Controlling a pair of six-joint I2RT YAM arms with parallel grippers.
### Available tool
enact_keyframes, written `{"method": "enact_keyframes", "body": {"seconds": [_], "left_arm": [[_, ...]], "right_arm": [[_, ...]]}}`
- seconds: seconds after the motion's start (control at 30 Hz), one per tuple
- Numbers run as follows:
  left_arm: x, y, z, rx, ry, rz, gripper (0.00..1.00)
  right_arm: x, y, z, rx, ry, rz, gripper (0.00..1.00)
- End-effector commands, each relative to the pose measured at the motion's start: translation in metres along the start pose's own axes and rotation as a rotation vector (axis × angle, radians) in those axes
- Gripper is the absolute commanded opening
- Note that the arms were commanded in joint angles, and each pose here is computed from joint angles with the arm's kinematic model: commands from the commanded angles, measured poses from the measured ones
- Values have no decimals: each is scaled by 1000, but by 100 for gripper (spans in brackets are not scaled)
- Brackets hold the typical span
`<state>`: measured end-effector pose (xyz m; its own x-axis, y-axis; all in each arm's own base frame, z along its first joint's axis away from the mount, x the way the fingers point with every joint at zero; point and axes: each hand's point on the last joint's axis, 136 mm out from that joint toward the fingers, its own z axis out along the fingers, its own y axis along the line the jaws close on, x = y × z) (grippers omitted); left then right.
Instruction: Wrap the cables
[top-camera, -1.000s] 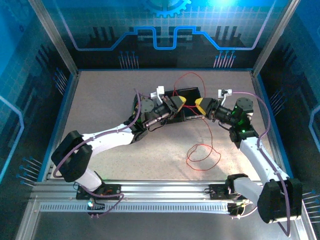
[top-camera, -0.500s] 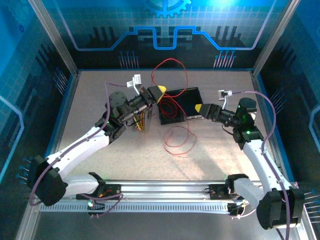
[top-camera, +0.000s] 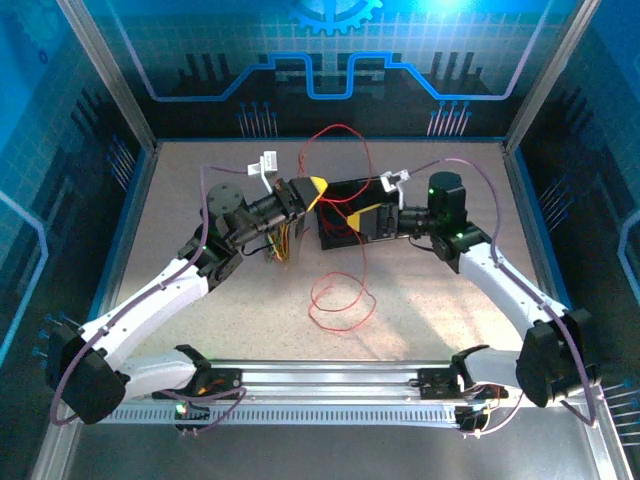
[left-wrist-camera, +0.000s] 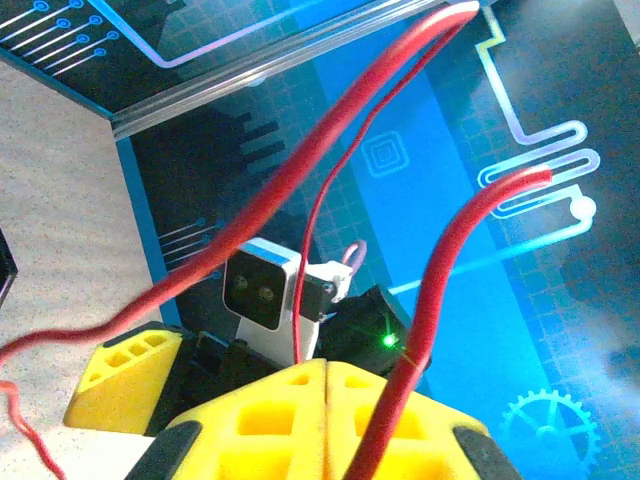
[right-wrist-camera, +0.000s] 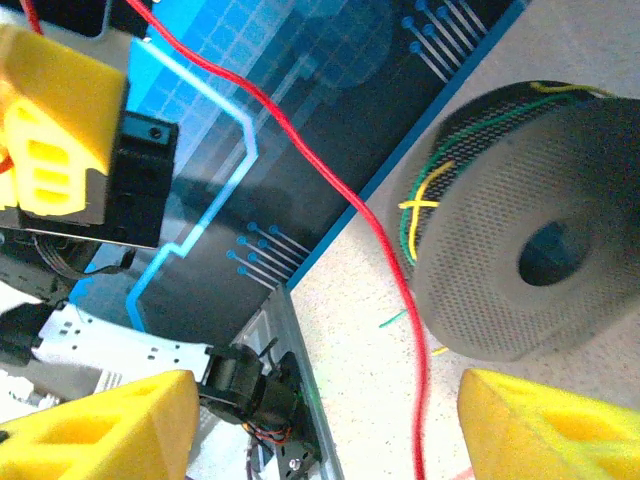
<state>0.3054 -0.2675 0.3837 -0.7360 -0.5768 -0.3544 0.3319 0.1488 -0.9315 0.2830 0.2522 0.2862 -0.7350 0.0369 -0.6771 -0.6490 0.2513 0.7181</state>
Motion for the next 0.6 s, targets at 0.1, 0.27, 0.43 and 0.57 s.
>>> {"method": "enact_keyframes", "body": {"seconds": [0.1, 0.27, 0.43, 0.57], "left_arm": [[-2, -24, -2, 68, 17, 29, 0], [0, -24, 1, 84, 33, 13, 0], [2, -22, 2, 86, 45, 7, 0], [5, -27, -4, 87, 55, 16, 0]], "right_arm": [[-1, -6, 15, 37, 27, -75, 70], [7, -15, 29, 47, 68, -71, 67], [11, -24, 35, 50, 76, -64, 37], [-1, -54, 17, 263, 23, -77, 0]]}}
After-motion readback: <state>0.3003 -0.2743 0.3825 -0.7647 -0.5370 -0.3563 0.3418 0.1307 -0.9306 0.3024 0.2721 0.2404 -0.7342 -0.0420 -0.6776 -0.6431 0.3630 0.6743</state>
